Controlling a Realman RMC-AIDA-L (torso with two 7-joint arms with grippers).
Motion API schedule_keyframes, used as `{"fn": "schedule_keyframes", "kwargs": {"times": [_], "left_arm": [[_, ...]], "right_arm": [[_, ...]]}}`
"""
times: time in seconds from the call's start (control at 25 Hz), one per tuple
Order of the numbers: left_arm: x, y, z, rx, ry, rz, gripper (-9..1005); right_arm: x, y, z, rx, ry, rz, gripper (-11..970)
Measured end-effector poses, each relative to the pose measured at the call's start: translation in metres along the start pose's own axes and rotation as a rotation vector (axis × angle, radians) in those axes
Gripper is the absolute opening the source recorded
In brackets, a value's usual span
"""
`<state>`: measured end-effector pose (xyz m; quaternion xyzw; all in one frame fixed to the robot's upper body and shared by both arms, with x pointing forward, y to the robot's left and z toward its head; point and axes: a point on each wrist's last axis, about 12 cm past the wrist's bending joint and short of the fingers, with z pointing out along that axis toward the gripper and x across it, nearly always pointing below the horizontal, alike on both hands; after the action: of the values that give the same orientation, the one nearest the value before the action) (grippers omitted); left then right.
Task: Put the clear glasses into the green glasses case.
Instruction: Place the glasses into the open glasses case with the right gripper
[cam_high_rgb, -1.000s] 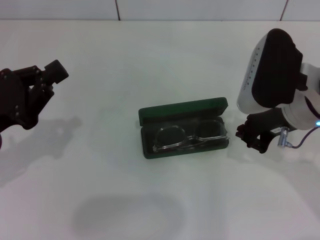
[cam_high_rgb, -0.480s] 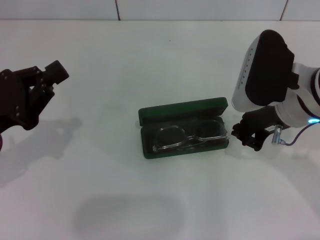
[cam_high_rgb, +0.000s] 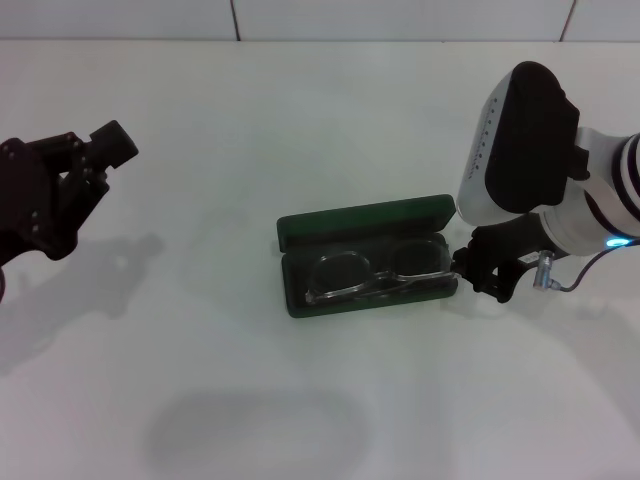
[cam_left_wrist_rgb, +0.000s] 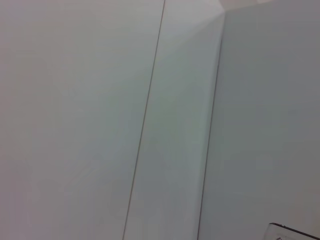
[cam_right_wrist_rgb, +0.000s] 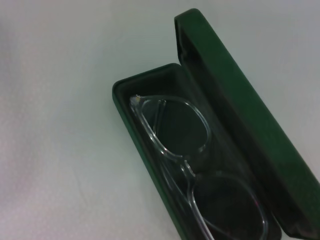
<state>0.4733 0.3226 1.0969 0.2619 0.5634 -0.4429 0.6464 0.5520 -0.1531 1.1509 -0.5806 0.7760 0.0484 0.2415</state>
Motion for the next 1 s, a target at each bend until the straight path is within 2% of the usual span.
{"fn": "schedule_keyframes", "kwargs": {"times": [1.0], "left_arm": [[0.0022, -0.0015, -0.0014, -0.005, 0.0, -0.008, 39]], "right_arm": [[0.0016, -0.0019, 0.009, -0.004, -0.042, -0.003, 44]]}}
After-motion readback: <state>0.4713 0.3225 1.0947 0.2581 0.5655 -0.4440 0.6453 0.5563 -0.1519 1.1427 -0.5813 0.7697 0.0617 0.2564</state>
